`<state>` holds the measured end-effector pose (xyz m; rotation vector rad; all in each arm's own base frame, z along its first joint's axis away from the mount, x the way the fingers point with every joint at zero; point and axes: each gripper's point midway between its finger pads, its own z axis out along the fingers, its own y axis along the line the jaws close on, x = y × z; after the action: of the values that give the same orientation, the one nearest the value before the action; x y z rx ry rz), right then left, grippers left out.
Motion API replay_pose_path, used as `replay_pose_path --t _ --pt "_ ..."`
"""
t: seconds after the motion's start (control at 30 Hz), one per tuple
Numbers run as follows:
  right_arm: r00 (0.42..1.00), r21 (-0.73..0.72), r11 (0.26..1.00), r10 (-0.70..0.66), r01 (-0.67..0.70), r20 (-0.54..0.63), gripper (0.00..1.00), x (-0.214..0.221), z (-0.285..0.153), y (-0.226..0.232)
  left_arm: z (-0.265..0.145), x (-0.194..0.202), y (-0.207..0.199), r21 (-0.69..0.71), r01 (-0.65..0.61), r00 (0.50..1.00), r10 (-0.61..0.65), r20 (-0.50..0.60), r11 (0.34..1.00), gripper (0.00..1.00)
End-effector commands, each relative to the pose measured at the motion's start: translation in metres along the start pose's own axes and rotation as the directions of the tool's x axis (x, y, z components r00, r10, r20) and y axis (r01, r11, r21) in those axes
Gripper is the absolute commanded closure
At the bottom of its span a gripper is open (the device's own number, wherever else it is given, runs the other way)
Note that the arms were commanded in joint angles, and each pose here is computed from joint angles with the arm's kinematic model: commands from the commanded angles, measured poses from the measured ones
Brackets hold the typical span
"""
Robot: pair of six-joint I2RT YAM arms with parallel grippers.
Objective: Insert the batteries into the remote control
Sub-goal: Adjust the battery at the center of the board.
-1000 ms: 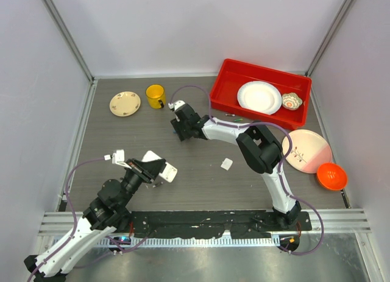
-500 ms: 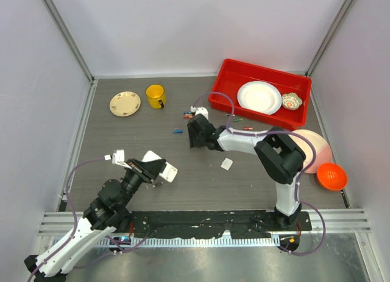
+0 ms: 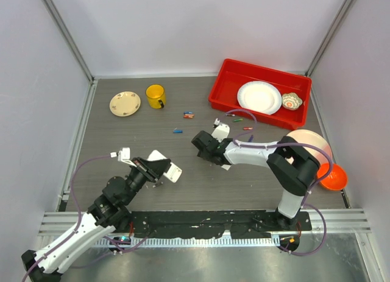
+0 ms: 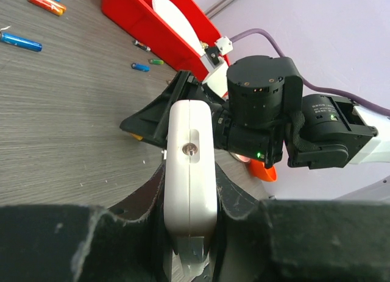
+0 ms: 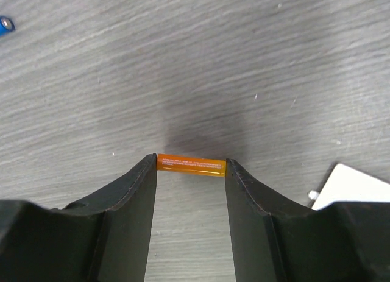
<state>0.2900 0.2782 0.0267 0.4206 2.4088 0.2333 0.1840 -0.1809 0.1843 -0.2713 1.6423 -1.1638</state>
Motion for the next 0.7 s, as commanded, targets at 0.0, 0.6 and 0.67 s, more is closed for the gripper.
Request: replay_pose_path --t 0.0,0.6,0.67 --pt "0.998 0.086 0.995 -0.044 0.041 0.039 0.99 -0.001 -0.004 -0.008 0.003 -0.01 -0.019 0.074 0.025 0.999 -0.027 0.034 0.997 1.0" --pt "0.909 0.082 0.907 -0.405 0.413 -0.099 0.95 0.033 0.0 -0.012 0.001 -0.006 -0.018 0.075 0.021 1.0 -0.021 0.01 0.997 1.0" --pt "0.904 0.081 0.903 -0.411 0.421 -0.114 0.84 0.037 0.002 -0.013 0.001 -0.006 -0.019 0.079 0.021 1.0 -0.022 0.013 0.997 1.0"
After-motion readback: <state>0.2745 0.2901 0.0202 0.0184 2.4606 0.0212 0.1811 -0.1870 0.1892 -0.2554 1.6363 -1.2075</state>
